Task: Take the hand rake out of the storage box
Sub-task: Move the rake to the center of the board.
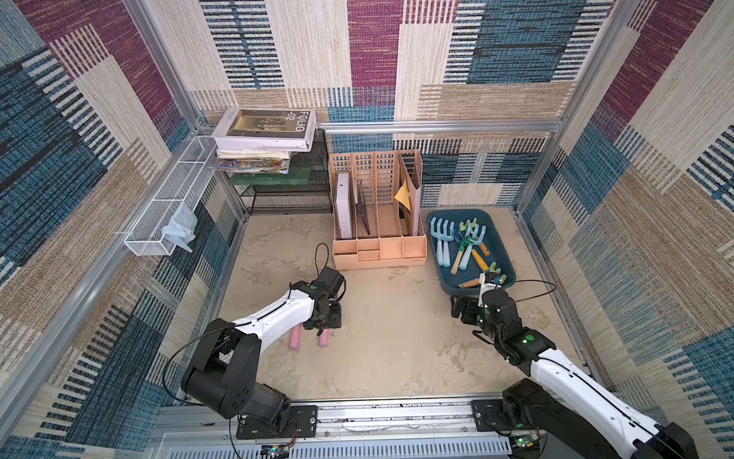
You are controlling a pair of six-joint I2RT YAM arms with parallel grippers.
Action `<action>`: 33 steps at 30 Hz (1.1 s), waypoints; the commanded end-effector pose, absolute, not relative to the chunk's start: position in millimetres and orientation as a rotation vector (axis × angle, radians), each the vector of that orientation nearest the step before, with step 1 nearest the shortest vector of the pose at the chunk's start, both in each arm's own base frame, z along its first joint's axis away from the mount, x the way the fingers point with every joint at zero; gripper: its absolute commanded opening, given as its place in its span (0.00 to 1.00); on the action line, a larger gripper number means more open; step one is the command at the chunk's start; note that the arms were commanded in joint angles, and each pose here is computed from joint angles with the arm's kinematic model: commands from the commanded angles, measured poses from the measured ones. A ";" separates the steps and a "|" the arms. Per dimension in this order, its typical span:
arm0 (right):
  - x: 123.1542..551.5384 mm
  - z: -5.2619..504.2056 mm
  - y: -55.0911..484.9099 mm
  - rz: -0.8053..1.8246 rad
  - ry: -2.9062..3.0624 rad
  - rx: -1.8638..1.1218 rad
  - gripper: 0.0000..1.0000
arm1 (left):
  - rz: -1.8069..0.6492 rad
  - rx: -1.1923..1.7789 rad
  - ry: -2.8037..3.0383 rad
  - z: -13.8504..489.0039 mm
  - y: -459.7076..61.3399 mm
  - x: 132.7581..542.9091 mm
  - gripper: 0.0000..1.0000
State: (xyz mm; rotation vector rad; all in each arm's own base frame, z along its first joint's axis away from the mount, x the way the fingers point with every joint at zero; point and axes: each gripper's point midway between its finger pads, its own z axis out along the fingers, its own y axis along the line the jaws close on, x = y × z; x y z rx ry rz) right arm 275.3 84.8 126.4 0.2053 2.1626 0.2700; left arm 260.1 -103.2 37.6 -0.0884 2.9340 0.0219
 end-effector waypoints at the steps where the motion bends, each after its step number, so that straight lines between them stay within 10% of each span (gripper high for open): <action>1: 277.1 131.5 84.6 0.275 2.139 0.204 0.96 | 0.076 -0.146 2.955 30.9 -96.2 255.1 0.51; 7: 276.1 133.8 84.9 0.288 2.128 0.203 0.96 | 0.126 -0.172 2.961 26.6 -91.5 256.3 0.33; 20: 275.2 133.0 85.9 0.301 2.125 0.199 0.96 | 0.151 -0.219 2.951 25.9 -86.9 255.3 0.28; 33: 274.7 132.1 84.8 0.303 2.119 0.201 0.95 | 0.127 -0.195 2.937 37.6 -90.6 259.9 0.47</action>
